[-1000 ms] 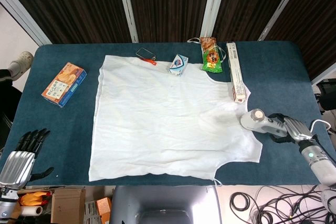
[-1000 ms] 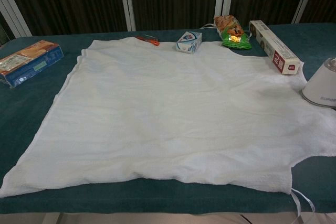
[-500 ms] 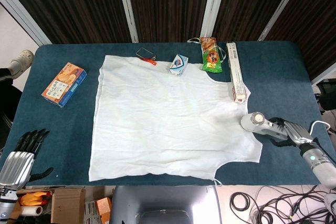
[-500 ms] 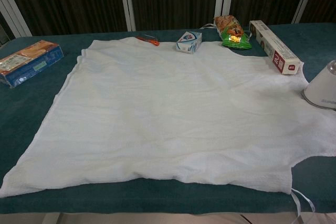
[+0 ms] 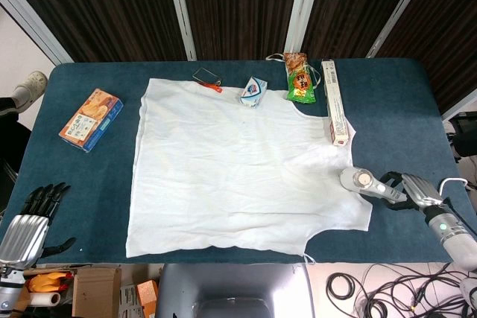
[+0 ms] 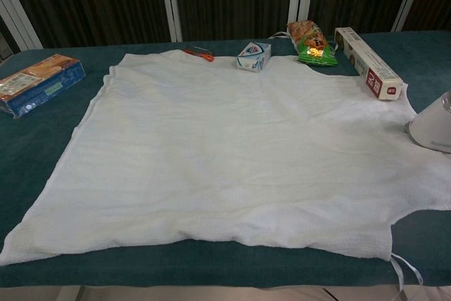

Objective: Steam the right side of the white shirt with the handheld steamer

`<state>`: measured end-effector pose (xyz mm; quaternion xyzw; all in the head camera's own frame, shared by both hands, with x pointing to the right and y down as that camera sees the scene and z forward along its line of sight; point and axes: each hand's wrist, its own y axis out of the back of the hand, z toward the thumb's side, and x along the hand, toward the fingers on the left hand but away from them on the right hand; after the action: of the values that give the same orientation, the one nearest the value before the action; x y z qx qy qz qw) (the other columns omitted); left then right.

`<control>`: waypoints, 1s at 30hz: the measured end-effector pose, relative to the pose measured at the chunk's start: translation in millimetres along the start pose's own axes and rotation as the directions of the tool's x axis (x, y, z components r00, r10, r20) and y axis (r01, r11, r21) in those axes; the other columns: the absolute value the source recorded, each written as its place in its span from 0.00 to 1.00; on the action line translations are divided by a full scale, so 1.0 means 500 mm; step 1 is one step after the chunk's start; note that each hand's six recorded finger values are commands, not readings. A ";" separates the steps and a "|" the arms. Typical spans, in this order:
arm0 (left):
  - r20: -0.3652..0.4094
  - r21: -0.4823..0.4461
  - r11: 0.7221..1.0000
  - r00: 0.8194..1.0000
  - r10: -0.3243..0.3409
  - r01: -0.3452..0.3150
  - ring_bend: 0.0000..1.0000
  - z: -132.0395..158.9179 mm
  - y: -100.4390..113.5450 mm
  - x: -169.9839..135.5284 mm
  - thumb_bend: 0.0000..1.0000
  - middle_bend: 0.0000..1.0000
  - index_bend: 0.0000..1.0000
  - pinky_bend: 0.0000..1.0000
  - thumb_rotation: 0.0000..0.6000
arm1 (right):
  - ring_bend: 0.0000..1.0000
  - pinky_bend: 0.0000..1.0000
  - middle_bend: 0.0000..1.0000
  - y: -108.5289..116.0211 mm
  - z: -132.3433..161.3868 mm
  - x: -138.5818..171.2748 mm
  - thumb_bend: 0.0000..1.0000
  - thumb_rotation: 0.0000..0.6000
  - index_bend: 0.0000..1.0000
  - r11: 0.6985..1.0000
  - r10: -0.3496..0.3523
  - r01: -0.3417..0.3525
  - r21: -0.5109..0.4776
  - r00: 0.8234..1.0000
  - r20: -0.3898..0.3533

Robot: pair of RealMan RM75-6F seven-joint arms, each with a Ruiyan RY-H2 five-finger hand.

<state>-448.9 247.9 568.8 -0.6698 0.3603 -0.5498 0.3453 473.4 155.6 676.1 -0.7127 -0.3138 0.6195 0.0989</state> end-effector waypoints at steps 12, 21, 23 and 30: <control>0.003 -0.002 1.000 1.000 -0.004 0.004 0.00 0.001 -0.002 0.003 0.01 0.05 0.04 0.07 1.00 | 0.34 0.55 0.33 0.006 -0.004 0.015 0.26 1.00 0.38 1.000 -0.011 0.011 0.006 1.000 -0.008; 0.006 -0.001 1.000 1.000 -0.009 0.009 0.00 0.003 -0.003 0.005 0.01 0.05 0.04 0.07 1.00 | 0.36 0.57 0.35 -0.012 -0.012 0.015 0.27 1.00 0.43 1.000 0.020 -0.021 0.011 1.000 0.008; 0.006 -0.001 1.000 1.000 -0.008 0.008 0.00 0.004 -0.003 0.005 0.01 0.05 0.04 0.07 1.00 | 0.40 0.61 0.38 -0.013 -0.013 0.013 0.31 1.00 0.46 1.000 0.019 -0.019 0.002 1.000 0.009; 0.008 -0.001 1.000 1.000 -0.010 0.010 0.00 0.004 -0.004 0.006 0.01 0.05 0.04 0.07 1.00 | 0.53 0.74 0.51 -0.013 -0.014 0.006 0.43 1.00 0.60 0.999 0.016 -0.016 -0.050 1.000 0.005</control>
<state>-446.1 246.4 571.9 -0.6741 0.3558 -0.5487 0.3434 478.2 164.2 678.7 -0.7157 -0.3238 0.6142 0.0752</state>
